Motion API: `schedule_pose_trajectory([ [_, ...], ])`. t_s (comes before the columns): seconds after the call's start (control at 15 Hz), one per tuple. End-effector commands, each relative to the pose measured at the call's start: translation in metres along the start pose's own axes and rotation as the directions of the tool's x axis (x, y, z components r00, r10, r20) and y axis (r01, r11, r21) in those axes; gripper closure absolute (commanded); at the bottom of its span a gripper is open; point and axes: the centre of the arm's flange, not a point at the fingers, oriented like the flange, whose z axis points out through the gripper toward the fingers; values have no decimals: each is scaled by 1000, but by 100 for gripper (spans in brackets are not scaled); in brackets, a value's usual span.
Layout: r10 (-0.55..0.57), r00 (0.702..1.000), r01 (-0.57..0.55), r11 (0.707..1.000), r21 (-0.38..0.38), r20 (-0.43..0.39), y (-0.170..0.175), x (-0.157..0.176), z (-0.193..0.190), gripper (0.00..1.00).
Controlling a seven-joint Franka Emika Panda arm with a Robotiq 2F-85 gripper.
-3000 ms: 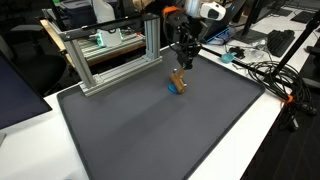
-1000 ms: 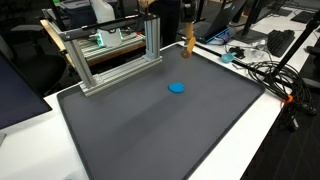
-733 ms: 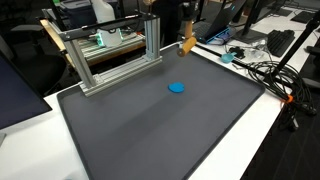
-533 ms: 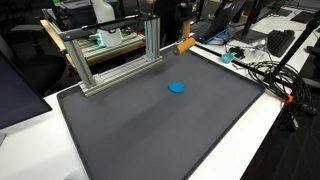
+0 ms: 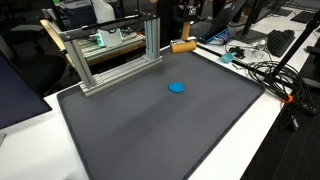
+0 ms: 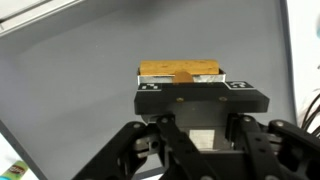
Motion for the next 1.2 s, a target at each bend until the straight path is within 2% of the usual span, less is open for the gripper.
schedule_pose_trajectory([
  [0.0,8,1000,-8,1000,-6,3,-2,-1,3,53],
  [0.33,3,1000,-3,1000,-9,9,-2,1,7,53],
  [0.4,39,999,-39,999,-7,-14,-2,7,12,78],
  [0.73,73,996,-72,997,15,-52,-6,29,47,78],
  [1.13,114,992,-114,993,0,-45,19,52,101,78],
])
